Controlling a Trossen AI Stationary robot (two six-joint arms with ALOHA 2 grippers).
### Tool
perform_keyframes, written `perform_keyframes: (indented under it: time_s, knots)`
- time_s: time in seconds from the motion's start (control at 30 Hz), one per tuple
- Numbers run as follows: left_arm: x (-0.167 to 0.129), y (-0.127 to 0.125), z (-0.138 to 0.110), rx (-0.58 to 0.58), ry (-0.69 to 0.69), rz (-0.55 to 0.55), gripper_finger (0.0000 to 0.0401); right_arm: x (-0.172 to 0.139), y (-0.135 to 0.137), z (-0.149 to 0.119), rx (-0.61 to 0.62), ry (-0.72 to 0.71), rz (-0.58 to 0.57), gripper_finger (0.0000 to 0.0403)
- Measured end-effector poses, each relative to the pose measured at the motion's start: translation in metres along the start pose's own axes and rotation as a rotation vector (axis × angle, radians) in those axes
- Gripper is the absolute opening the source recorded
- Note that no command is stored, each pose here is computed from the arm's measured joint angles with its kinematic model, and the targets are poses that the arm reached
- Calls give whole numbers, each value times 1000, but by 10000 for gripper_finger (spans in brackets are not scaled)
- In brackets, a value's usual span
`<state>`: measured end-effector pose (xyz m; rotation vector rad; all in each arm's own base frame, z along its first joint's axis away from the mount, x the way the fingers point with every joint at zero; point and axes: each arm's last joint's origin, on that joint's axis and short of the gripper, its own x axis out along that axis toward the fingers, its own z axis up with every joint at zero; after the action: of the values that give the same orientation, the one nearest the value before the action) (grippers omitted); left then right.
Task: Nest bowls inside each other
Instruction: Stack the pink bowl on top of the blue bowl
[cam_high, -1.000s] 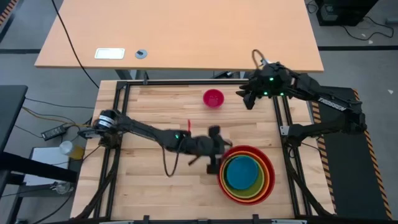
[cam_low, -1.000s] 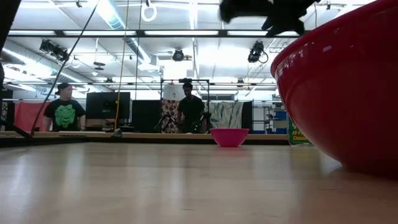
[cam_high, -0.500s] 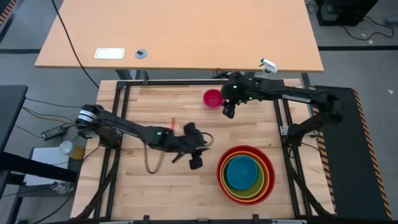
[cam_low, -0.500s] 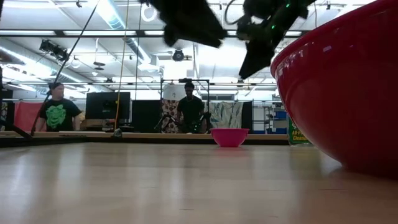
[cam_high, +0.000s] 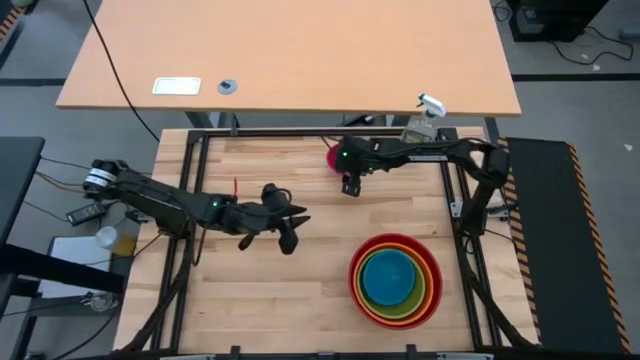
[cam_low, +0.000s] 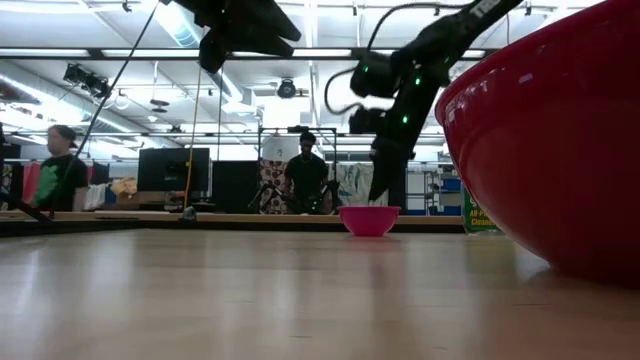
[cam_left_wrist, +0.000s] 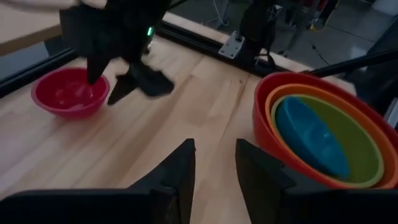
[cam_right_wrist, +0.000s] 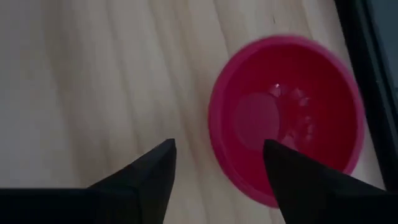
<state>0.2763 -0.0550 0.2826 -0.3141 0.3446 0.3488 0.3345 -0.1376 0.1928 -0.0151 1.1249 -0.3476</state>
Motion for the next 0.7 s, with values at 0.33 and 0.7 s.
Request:
perform_keyframes:
  time_s: [0.33, 0.7]
  knots:
    - [-1, -3, -1, -9, -2, -14, 116, 40, 6, -8, -18, 101, -80, 127]
    - [-4, -7, -3, -14, 4, -32, 116, 17, 8, -3, -34, 55, -49, 31]
